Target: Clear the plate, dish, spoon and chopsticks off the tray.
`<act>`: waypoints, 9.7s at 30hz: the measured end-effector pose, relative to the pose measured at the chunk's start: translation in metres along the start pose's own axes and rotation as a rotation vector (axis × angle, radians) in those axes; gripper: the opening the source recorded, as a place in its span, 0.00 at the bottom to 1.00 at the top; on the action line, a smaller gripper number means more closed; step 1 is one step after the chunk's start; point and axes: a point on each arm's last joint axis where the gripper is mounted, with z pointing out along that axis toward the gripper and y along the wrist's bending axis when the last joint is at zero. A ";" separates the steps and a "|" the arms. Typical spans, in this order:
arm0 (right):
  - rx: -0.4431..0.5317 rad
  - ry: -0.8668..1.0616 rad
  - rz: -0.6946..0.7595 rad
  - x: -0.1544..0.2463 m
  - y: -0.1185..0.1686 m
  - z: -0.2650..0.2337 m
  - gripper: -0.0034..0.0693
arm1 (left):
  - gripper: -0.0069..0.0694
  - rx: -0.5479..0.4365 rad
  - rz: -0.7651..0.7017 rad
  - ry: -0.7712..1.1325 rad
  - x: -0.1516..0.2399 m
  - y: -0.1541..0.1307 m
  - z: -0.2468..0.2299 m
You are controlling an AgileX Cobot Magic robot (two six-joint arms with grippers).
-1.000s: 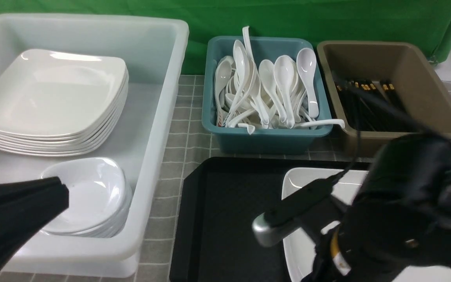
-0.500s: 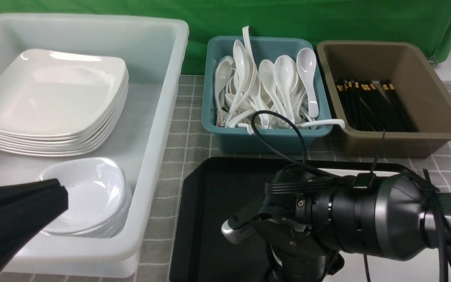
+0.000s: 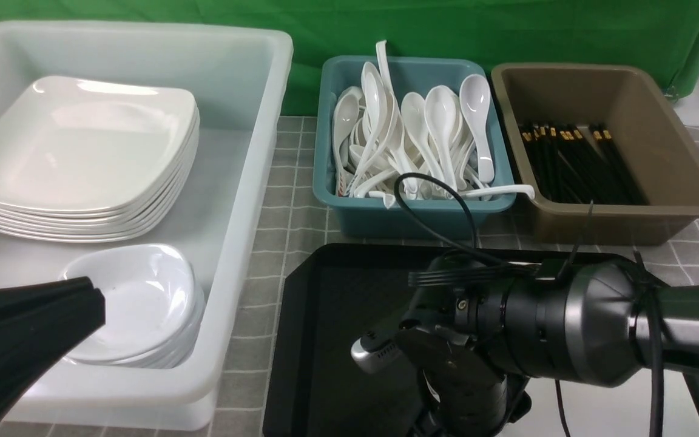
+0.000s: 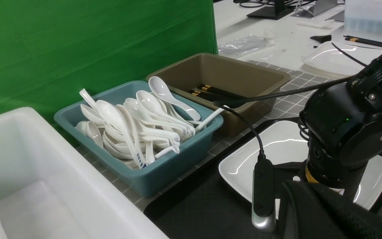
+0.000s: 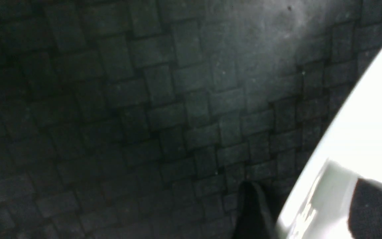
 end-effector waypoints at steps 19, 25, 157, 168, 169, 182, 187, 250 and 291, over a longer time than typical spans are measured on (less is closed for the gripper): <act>-0.029 0.009 -0.099 0.010 0.005 -0.018 0.45 | 0.10 0.001 0.001 0.001 0.000 0.000 0.000; -0.062 -0.102 -0.141 0.035 0.005 -0.089 0.27 | 0.10 -0.014 0.035 0.012 0.001 0.001 0.000; -0.198 -0.926 -0.418 -0.075 -0.033 -0.308 0.08 | 0.10 -0.169 -0.088 0.002 -0.016 0.009 -0.036; -0.263 -0.781 -0.261 0.054 -0.081 -0.304 0.08 | 0.10 -0.121 -0.040 -0.172 -0.005 0.001 -0.033; -0.263 -0.773 -0.258 0.065 -0.084 -0.300 0.09 | 0.10 -0.130 -0.044 -0.180 -0.001 0.002 -0.031; -0.278 -0.674 -0.226 0.118 -0.093 -0.261 0.14 | 0.10 -0.148 -0.027 -0.088 0.033 0.003 -0.014; -0.283 -0.712 -0.216 0.117 -0.093 -0.264 0.15 | 0.10 -0.154 -0.011 -0.082 0.033 0.004 -0.014; 0.099 -1.190 0.477 0.266 -0.115 0.009 0.11 | 0.10 -0.157 0.018 -0.074 0.034 0.004 -0.014; 0.099 -1.190 0.477 0.267 -0.115 0.009 0.25 | 0.10 -0.796 -0.189 0.049 0.162 0.024 -0.016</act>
